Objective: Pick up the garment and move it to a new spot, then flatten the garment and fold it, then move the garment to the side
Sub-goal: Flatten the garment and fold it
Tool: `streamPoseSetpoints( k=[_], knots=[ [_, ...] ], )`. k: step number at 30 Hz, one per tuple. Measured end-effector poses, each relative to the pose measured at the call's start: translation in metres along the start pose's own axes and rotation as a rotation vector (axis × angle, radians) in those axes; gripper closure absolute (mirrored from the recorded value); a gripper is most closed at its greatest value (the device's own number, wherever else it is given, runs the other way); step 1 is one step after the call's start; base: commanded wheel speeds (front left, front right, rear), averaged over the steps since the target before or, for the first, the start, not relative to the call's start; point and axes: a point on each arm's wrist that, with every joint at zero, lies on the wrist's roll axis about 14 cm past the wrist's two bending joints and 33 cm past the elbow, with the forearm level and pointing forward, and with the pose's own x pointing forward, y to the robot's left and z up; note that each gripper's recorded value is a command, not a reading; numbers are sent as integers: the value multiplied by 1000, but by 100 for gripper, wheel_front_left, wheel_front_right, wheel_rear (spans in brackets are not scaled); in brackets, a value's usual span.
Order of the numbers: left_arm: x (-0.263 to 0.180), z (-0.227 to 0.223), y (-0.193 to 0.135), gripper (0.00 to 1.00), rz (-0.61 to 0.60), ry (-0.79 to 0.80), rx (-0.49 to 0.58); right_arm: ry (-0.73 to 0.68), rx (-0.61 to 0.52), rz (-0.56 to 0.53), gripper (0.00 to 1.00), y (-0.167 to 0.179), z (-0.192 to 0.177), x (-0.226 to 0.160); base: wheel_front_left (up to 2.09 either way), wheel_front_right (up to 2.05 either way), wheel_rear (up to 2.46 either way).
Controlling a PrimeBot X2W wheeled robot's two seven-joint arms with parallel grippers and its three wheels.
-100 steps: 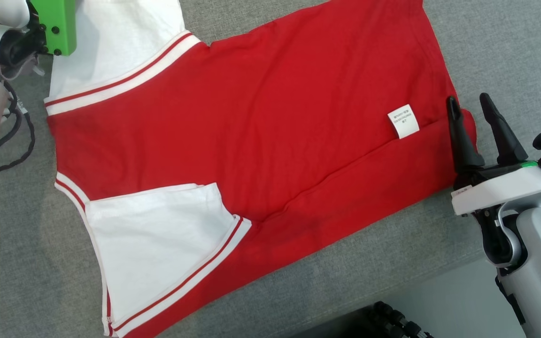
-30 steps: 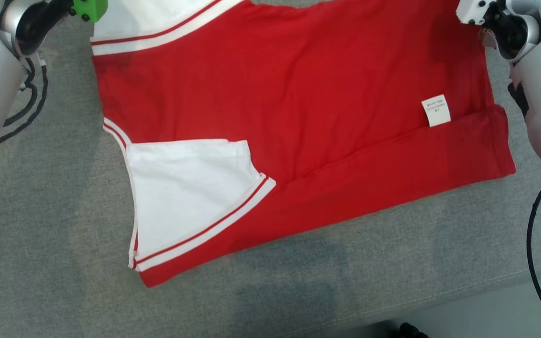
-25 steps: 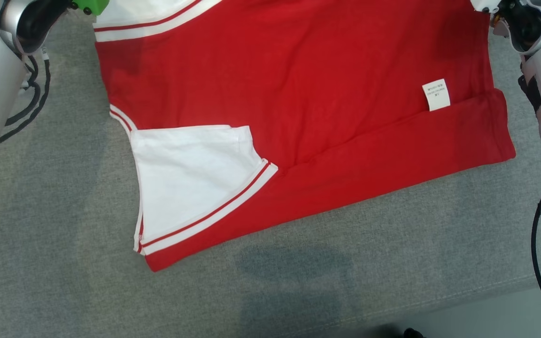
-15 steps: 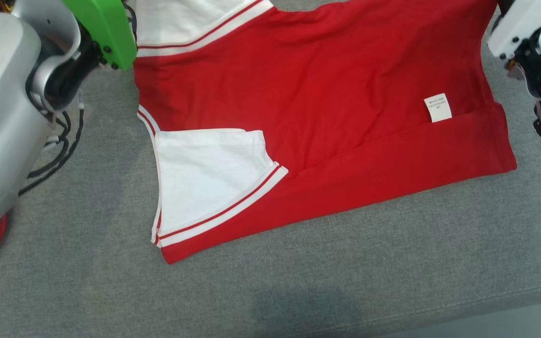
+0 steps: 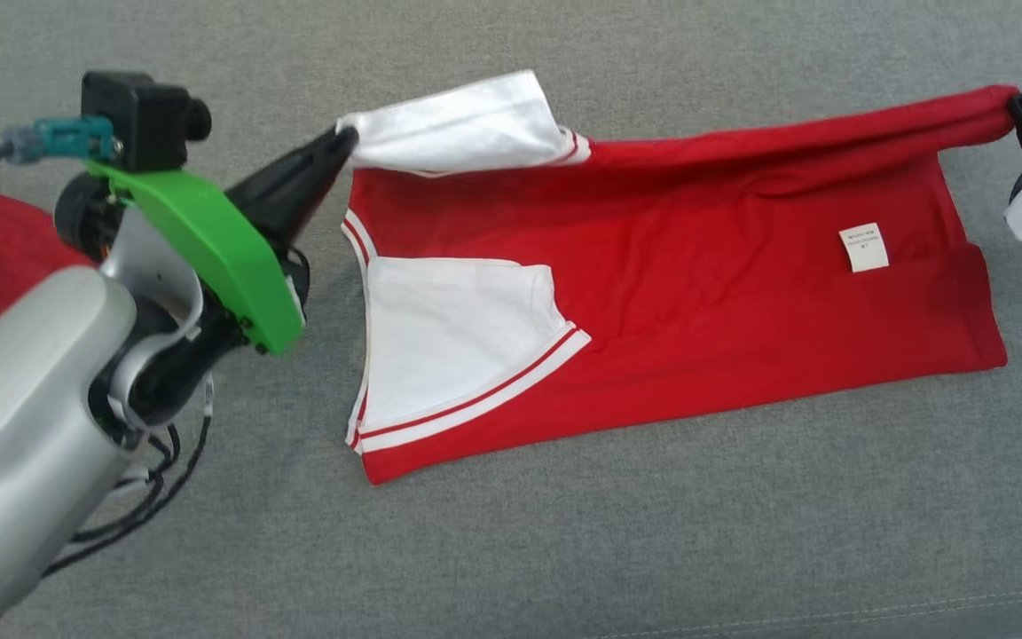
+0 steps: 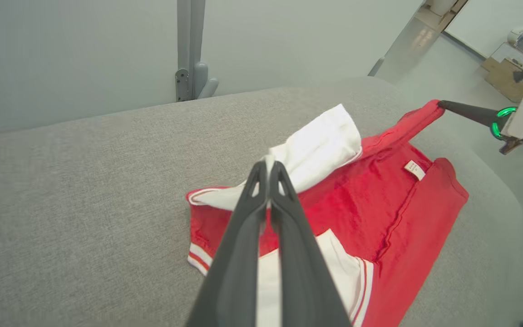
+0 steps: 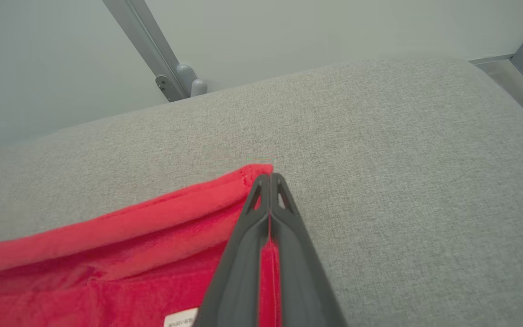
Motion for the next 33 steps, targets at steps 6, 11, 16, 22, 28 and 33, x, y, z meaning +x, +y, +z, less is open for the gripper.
streamPoseSetpoints(
  k=[6, 11, 16, 22, 28, 33],
  knots=[
    [-27, -24, -13, 100, 18, -3, -64, 35, 10, -2, 100, -8, -22, -13, 0, 0, 0],
    [-42, -52, -24, 100, 31, 30, -123, 78, 21, -23, 100, -20, -48, -27, 0, 0, 0],
    [-52, -81, -34, 100, 41, 71, -196, 130, 56, -34, 100, -24, -77, -44, 0, 0, 0],
    [-54, -115, -39, 77, 81, 95, -267, 193, 73, -60, 91, -27, -106, -58, 0, 0, 0],
    [-54, -119, -33, 0, 154, 24, -247, 128, 107, -77, 0, -28, -99, -66, 0, 0, 0],
    [-63, -114, -24, 0, 235, -45, -197, 27, 124, -70, 0, -25, -85, -79, 0, 0, 0]
  ],
)
